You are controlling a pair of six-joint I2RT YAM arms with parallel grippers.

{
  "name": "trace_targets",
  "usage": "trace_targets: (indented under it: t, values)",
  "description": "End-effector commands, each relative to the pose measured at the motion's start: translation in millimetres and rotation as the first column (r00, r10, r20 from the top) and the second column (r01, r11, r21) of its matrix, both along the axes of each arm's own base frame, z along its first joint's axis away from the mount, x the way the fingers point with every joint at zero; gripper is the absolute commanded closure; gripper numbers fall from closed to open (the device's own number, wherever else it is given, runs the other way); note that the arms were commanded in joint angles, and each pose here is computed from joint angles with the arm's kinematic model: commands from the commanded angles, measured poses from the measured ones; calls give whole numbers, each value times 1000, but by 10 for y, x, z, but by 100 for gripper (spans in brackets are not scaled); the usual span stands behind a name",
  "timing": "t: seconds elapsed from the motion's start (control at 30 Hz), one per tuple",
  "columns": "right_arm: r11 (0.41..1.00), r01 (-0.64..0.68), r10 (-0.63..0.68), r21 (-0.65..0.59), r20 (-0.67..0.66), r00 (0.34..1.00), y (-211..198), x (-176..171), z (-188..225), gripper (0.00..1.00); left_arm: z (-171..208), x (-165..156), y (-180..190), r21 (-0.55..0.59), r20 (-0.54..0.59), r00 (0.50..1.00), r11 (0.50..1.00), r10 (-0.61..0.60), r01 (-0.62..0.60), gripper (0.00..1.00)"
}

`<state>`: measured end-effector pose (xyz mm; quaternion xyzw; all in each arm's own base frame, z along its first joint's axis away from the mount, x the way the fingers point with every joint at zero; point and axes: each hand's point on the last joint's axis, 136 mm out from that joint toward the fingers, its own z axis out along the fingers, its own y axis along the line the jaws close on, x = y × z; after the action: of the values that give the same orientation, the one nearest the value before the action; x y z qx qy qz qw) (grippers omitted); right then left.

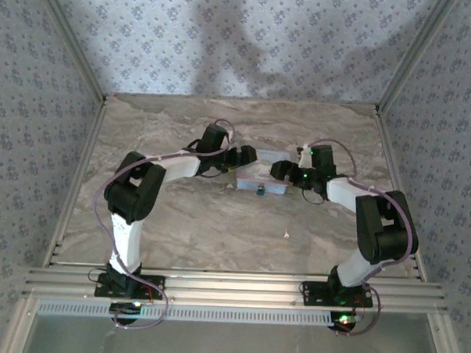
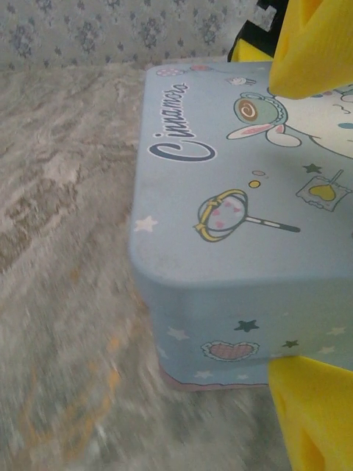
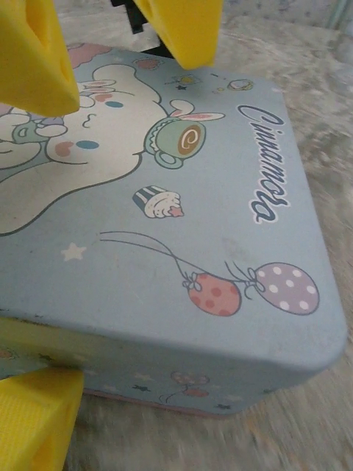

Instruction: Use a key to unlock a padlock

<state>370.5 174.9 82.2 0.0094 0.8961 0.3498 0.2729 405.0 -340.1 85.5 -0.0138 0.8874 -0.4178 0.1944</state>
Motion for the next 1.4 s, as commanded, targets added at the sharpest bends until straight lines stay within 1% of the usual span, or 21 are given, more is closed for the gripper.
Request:
trace_targets:
  t: [0.0, 0.17, 0.3, 0.37, 0.43, 0.5, 0.63, 0.67, 0.8, 0.93, 1.07, 1.2, 1.37]
  values:
    - [991, -116, 113, 64, 49, 992, 430, -130, 228, 11, 106, -259, 59, -24, -17, 999, 998, -50, 50, 10]
    - [979, -197, 193, 61, 57, 979, 833, -284, 235, 11, 16, -352, 424, 14, -32, 999, 1000, 12, -12, 9]
    - [967, -249, 246, 58, 54, 968, 1083, -362, 218, 11, 12, -366, 592, 18, -33, 998, 999, 43, -43, 9]
    - [963, -266, 263, 54, 52, 963, 1166, -371, 202, 11, 24, -357, 632, 21, -31, 998, 999, 49, -48, 9]
    - [967, -250, 248, 43, 50, 967, 1155, -342, 190, 10, 27, -349, 688, 34, -27, 998, 998, 61, -60, 9]
    - [975, -221, 220, 23, 45, 974, 1082, -308, 173, 10, 4, -325, 791, 56, -26, 995, 994, 93, -91, 7]
    - [984, -178, 179, -17, 41, 983, 898, -312, 172, 8, 31, -252, 1020, 65, -15, 989, 987, 147, -145, 4]
    - [987, -159, 160, -32, 42, 986, 824, -319, 177, 7, 79, -236, 1067, 68, 1, 988, 986, 152, -152, 2]
    - [991, -78, 83, -104, 43, 996, 470, -383, 206, 6, 309, -216, 1304, 127, 85, 980, 974, 179, -189, 2]
    - [982, -27, 30, -189, 15, 999, 113, -612, 235, 6, 574, -271, 1523, 166, 167, 965, 959, 204, -231, 2]
    - [961, 3, -20, -277, -57, 998, -196, -1009, 165, 11, 831, -436, 1562, 159, 239, 954, 962, 182, -223, 2]
    - [940, 21, -74, -340, -142, 987, -452, -1397, 13, 19, 975, -635, 1440, 145, 279, 950, 971, 142, -188, 2]
    - [942, 19, -102, -335, -232, 967, -541, -1713, -181, 30, 1089, -801, 1218, 137, 323, 942, 980, 92, -142, 2]
